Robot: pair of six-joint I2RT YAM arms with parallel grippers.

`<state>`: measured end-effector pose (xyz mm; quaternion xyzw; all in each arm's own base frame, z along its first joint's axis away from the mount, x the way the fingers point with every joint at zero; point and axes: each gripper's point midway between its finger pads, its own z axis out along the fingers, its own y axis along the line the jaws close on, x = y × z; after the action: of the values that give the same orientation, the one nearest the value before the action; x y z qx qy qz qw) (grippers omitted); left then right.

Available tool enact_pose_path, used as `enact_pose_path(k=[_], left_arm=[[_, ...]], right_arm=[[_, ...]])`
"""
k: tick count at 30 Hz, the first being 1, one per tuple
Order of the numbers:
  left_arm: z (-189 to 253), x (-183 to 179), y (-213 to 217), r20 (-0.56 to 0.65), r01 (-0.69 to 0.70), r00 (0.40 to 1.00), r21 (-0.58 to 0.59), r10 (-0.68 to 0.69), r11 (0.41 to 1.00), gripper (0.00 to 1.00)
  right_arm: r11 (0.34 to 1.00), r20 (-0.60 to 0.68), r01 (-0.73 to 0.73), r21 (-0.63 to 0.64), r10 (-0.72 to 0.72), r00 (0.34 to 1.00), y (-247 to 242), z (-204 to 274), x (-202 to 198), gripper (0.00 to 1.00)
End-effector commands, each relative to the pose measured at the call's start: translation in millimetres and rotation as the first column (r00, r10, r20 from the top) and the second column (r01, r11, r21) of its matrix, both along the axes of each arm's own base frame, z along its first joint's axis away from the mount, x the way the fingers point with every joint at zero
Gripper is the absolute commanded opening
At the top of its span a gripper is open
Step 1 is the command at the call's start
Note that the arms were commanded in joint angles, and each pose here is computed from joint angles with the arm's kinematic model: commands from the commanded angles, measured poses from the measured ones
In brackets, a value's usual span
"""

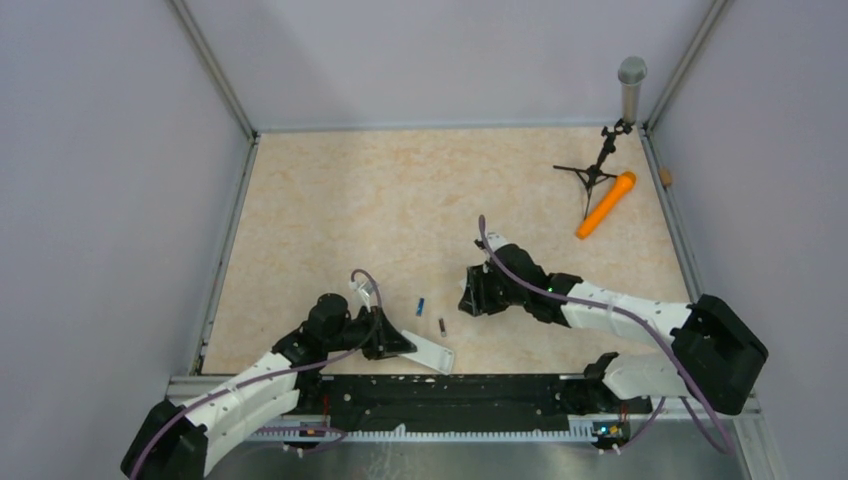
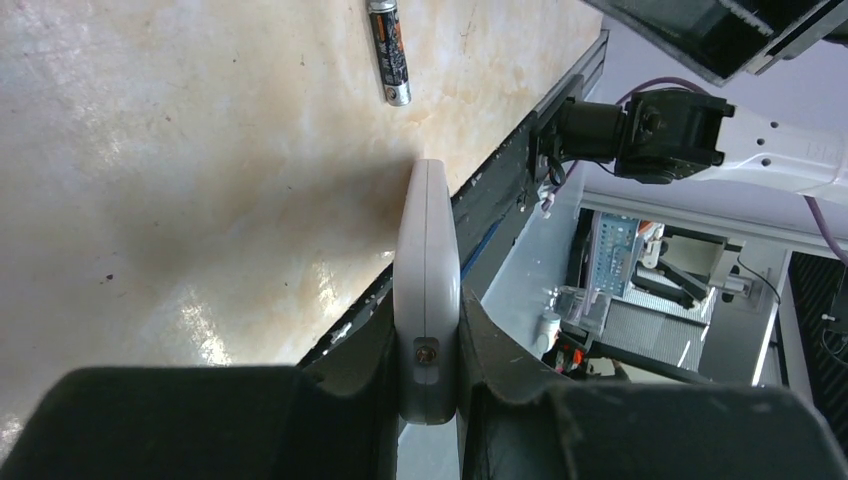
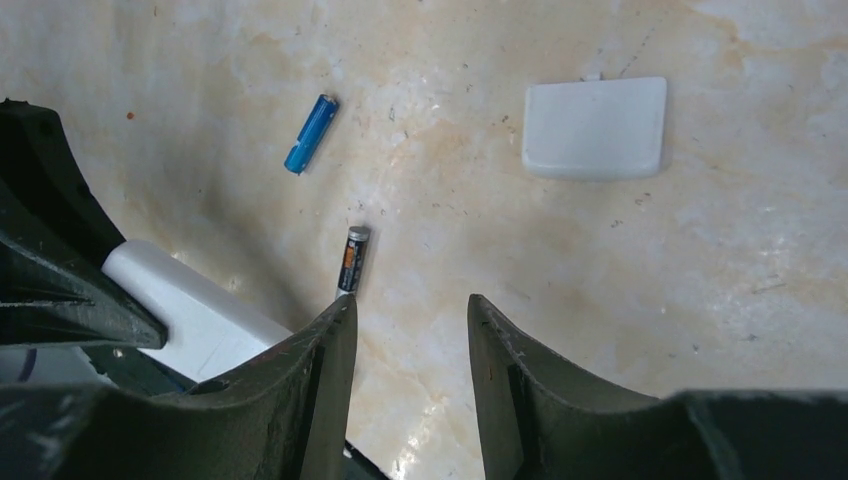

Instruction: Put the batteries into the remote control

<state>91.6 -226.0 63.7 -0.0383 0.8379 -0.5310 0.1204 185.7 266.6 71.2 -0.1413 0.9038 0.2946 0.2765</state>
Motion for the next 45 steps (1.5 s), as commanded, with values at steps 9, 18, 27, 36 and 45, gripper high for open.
enact_pose_path(k=[9,18,27,36,45], left_arm=[[-22.9,1.5,11.6,-0.046,-0.076,0.996,0.084,0.08,0.994,0.0],[-25.6,0.8,19.4,-0.071,-0.131,0.988,0.108,0.14,0.985,0.0],[-39.0,-7.3,25.2,-0.103,-0.14,0.983,0.119,0.153,0.983,0.0],[-38.4,-7.9,25.7,-0.095,-0.141,0.984,0.112,0.152,0.984,0.0],[-39.3,-9.6,26.8,-0.097,-0.142,0.983,0.11,0.153,0.984,0.0]], right_arm=[[0.994,0.043,-0.015,-0.104,0.02,0.999,47.7,-3.9,-2.8,0.44],[0.984,0.017,-0.04,-0.175,0.044,0.999,65.0,-23.6,-17.1,0.44],[0.967,0.015,-0.051,-0.249,0.056,0.998,71.8,-36.6,-27.3,0.43],[0.932,0.029,-0.03,-0.362,0.043,0.999,65.6,-46.6,-31.9,0.37],[0.907,0.015,-0.017,-0.422,0.026,1.0,57.4,-57.9,-40.7,0.31]])
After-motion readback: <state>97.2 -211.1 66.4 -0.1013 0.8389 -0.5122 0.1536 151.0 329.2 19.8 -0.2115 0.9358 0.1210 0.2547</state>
